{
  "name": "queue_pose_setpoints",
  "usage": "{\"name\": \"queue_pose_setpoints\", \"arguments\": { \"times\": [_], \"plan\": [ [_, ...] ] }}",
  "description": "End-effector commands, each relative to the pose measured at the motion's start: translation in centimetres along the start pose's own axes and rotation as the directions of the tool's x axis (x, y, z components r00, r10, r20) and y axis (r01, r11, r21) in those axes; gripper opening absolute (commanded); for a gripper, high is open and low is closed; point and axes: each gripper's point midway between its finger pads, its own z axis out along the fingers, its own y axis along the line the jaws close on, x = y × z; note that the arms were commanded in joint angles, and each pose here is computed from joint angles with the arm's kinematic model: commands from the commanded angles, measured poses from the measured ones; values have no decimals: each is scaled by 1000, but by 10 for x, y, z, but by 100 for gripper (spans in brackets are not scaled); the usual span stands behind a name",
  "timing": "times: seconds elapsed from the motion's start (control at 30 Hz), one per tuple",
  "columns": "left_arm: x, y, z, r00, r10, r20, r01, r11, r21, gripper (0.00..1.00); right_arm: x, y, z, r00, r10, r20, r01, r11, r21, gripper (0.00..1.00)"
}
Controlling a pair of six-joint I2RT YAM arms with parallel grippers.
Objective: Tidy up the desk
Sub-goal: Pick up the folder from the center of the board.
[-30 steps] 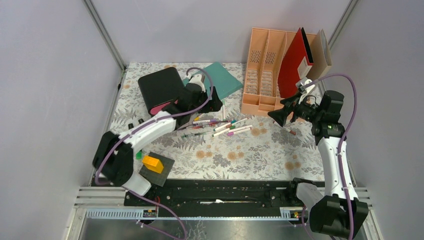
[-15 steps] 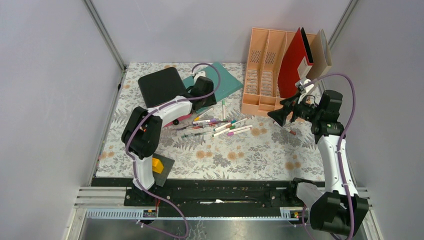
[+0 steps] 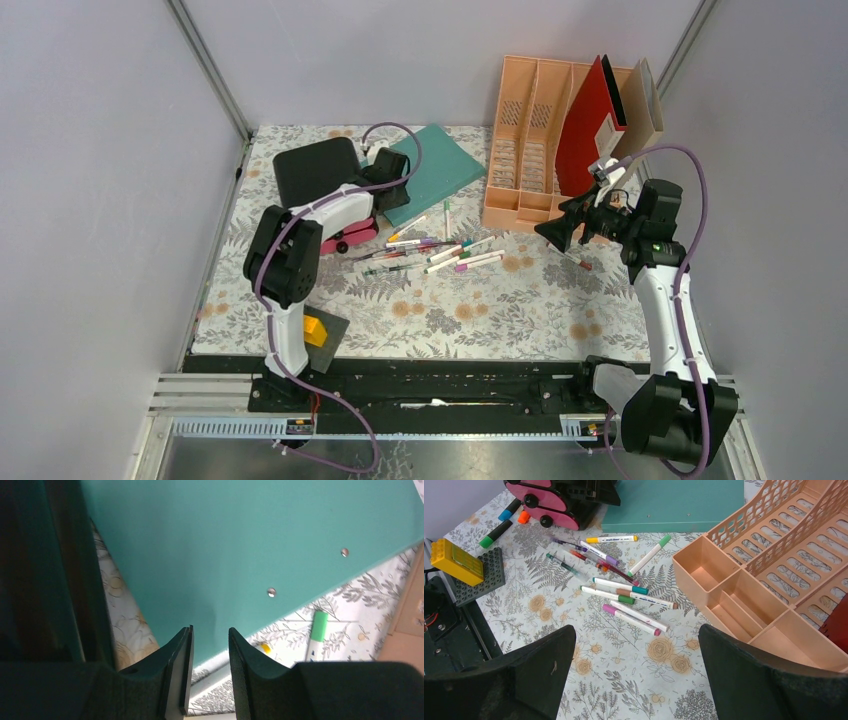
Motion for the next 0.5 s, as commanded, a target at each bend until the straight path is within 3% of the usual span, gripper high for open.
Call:
{"name": "queue_pose_setpoints", "arguments": {
  "times": [0.0,0.2,0.47],
  "plan": [
    [-26,50,1,995,-81,58,88,988,-128,36,-3,4,1,1000,-24,5,24,999,-22,100],
    [-25,46,-1,995,-101,25,103,992,-79,45,-2,4,1,1000,-23,3,23,999,-24,100],
    [0,57,-3,970,-241,-40,240,971,-19,56,-3,5,1,1000,-22,5,23,999,-33,100]
  ]
}}
